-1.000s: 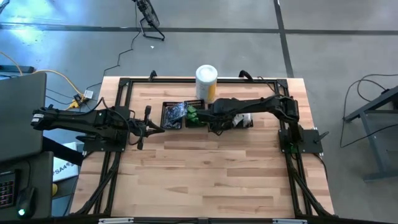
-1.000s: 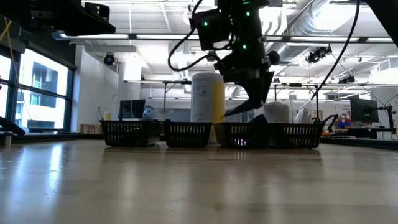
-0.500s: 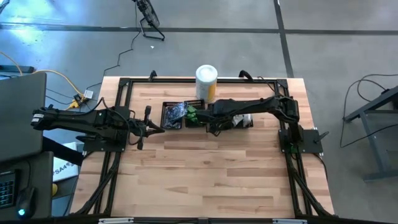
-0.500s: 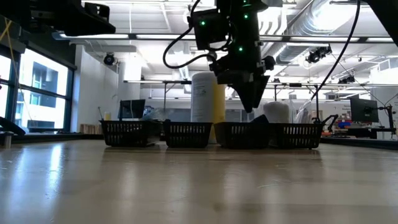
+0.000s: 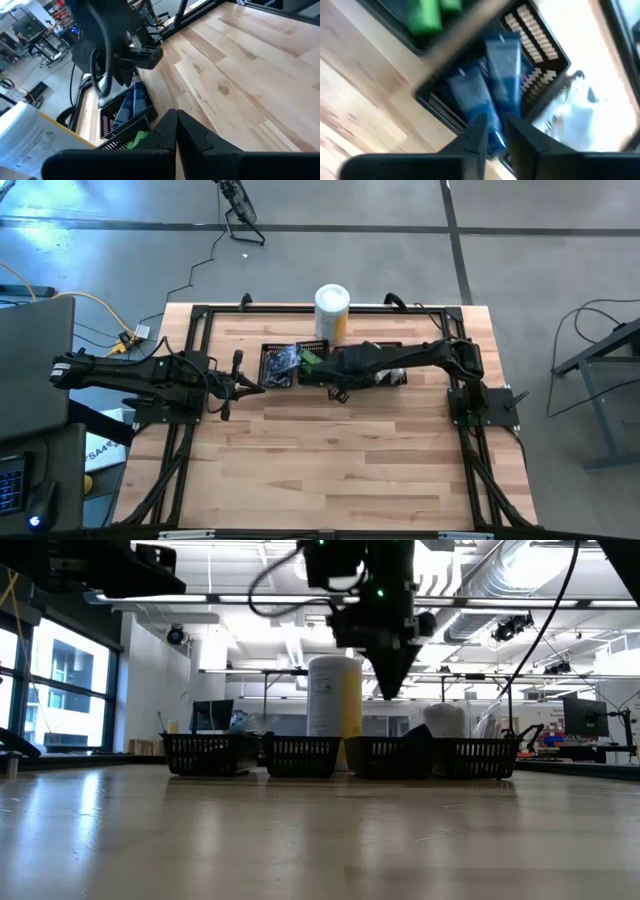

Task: Pick & Place Travel size toiletries
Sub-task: Return to Home Position

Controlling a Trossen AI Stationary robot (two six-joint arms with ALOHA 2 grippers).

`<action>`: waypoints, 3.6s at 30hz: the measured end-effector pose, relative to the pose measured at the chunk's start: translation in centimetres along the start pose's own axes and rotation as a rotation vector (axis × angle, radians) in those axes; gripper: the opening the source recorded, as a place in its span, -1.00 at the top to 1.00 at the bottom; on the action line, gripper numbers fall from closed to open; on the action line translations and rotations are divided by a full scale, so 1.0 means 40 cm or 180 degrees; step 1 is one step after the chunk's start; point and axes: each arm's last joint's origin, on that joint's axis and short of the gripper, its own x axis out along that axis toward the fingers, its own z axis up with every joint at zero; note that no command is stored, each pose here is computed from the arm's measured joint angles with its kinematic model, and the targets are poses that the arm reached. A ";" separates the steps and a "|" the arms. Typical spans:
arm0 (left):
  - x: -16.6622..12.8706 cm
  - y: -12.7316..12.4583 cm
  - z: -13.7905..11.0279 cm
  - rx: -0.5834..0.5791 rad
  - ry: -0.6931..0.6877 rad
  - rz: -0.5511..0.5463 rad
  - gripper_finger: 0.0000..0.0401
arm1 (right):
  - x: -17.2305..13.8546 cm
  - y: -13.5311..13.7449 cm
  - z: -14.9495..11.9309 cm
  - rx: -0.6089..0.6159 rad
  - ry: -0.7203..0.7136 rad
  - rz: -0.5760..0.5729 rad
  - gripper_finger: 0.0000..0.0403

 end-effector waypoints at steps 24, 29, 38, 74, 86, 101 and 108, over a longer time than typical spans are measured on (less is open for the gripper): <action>-0.001 0.008 0.005 0.0127 -0.0010 0.0199 0.97 | -0.126 0.196 -0.030 -0.0871 -0.1426 0.1167 0.99; -0.001 0.009 0.006 0.0199 -0.0022 0.0268 0.97 | -0.157 0.168 -0.035 -0.0839 -0.1632 0.1203 0.99; 0.026 -0.022 -0.049 0.0283 -0.0176 0.0409 1.00 | -0.157 0.095 -0.114 -0.0615 -0.2055 0.1506 0.99; -0.171 -0.050 -0.097 0.0513 -0.0129 0.0744 1.00 | -0.142 -0.170 -0.344 -0.0059 -0.2935 0.2100 0.99; -0.171 -0.048 -0.097 0.0509 -0.0110 0.0798 1.00 | -0.163 -0.250 -0.401 0.0069 -0.3175 0.2249 0.99; -0.171 -0.048 -0.100 0.0507 -0.0014 0.0864 1.00 | -0.193 -0.348 -0.470 0.0117 -0.3316 0.2433 0.99; -0.171 -0.048 -0.100 0.0509 -0.0013 0.0864 1.00 | -0.196 -0.394 -0.508 0.0111 -0.3336 0.2484 0.99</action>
